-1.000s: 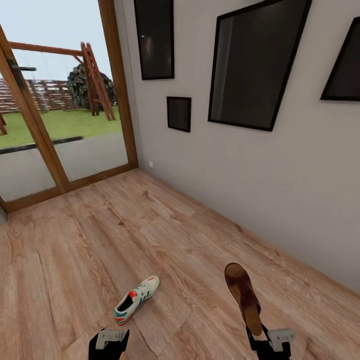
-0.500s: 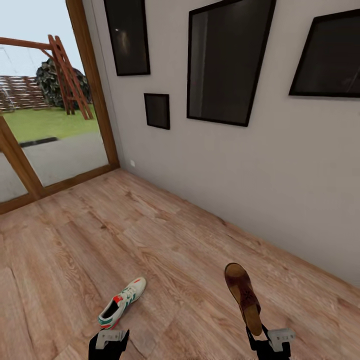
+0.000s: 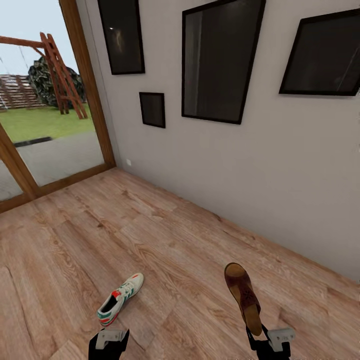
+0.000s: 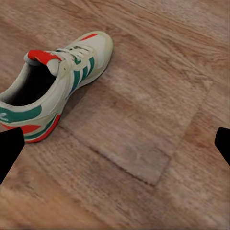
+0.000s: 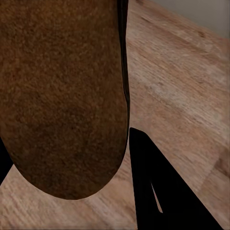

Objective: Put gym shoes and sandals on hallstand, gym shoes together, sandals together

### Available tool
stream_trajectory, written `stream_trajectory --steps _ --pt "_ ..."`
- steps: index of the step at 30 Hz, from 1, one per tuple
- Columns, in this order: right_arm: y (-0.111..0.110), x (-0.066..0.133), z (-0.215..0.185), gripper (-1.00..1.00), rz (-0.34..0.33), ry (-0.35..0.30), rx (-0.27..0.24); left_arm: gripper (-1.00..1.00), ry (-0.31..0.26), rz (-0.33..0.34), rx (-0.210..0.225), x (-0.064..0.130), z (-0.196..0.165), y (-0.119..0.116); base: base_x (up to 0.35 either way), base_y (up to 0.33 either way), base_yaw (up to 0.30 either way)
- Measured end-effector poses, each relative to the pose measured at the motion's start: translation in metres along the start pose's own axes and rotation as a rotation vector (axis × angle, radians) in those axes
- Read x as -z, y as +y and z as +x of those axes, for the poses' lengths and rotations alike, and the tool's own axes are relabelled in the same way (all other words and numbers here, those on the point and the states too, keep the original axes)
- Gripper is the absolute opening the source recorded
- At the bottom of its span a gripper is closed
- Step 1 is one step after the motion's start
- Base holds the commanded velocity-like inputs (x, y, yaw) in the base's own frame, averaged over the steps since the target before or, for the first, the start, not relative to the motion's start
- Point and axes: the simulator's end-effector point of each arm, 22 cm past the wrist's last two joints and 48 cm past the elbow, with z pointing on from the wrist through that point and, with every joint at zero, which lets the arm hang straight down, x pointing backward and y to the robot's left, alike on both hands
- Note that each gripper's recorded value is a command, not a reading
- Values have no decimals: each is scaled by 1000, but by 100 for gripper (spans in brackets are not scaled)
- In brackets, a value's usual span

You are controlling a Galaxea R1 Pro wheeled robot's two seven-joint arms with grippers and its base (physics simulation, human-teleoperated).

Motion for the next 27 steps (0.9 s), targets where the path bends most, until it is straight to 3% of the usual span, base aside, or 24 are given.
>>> stream_trajectory --steps 10,27 --pt "0 0 3 -100 0 6 -1 100 7 2 0 0 3 -1 -58 -54 -193" --pt "-2 -2 0 -100 1 7 4 100 17 3 -13 -1 3 5 -54 -44 -10"
